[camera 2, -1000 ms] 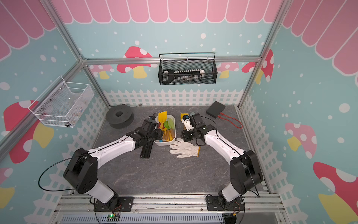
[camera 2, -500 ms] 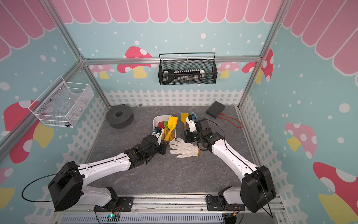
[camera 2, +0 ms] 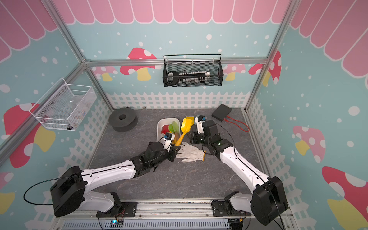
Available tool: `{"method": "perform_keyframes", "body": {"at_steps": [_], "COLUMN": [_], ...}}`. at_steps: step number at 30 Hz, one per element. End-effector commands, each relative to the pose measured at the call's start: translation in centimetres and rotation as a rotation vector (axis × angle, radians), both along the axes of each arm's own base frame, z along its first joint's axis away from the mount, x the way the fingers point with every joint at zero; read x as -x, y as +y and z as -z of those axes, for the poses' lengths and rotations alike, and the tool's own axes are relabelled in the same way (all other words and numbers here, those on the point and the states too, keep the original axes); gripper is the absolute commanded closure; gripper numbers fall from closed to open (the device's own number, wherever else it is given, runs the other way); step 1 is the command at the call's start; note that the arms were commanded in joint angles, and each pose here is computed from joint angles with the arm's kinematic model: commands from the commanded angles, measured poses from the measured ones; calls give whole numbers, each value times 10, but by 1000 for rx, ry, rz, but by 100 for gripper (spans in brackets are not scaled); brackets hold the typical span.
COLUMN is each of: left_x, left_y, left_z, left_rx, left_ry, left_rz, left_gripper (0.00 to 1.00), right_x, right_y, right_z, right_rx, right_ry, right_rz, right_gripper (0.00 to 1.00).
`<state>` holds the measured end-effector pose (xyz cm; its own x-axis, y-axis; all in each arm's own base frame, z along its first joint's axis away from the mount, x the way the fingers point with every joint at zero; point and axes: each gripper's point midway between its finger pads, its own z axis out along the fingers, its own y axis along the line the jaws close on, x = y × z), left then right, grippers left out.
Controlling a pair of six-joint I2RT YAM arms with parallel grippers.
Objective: Take the shovel out of the storage box
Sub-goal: Pick up the shovel from the storage box.
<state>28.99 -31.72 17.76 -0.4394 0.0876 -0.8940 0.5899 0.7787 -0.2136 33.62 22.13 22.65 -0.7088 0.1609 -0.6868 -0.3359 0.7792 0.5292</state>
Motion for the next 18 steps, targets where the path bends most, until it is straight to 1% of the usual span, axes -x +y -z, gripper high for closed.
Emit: {"method": "perform_keyframes", "body": {"at_steps": [1, 6, 8, 13, 18], "left_x": [6, 8, 9, 12, 15], "left_y": [-6, -6, -7, -9, -11], "left_z": [-14, -13, -13, -13, -15], "left_rx": [33, 36, 42, 49, 64], "left_ry": [-52, -52, -50, -48, -52], "left_rz": [40, 51, 56, 72, 91], "left_gripper": [94, 94, 94, 92, 88], "right_x": [-2, -8, -10, -15, -20], "right_y": [0, -2, -5, -5, -4], "right_z": [-6, -13, -11, -7, -8], "right_rx": [-46, -61, -59, -69, -66], "right_ry": [-5, -21, -17, -7, -11], "right_rz": [37, 73, 93, 114, 121], "right_gripper": [59, 60, 63, 73, 83]}}
